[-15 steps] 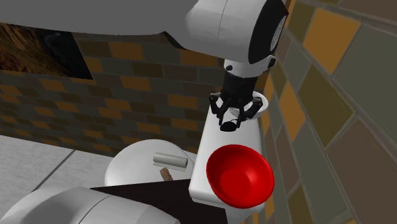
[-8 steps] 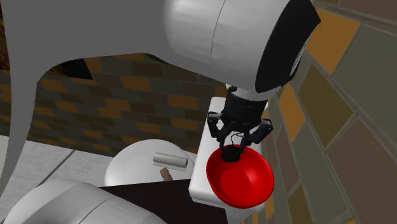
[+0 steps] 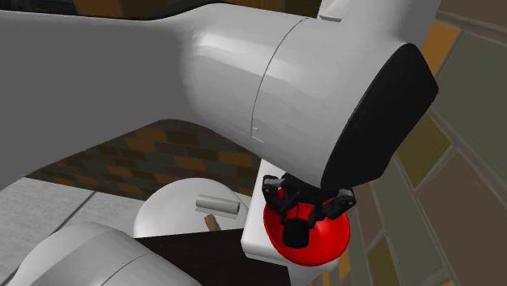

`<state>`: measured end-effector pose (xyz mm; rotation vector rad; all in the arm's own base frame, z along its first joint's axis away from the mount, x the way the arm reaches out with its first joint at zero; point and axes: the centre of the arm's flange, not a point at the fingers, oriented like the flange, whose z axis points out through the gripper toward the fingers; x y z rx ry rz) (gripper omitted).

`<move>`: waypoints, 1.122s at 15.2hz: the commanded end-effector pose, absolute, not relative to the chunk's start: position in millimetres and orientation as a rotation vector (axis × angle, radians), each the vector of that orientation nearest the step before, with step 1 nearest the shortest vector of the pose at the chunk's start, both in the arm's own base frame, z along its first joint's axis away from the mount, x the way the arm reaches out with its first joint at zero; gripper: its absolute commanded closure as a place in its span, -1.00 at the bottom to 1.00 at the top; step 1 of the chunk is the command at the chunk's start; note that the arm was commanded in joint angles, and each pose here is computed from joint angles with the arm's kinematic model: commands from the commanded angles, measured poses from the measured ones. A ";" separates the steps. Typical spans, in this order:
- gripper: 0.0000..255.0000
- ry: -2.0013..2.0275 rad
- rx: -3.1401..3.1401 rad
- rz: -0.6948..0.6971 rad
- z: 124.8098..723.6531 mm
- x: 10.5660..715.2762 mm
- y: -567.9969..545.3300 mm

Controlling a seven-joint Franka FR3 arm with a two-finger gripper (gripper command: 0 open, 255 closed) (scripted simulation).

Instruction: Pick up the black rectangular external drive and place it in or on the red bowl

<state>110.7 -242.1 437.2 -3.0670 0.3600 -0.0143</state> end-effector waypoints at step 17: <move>1.00 0.359 -3.067 -0.015 379.1 109.8 -242.3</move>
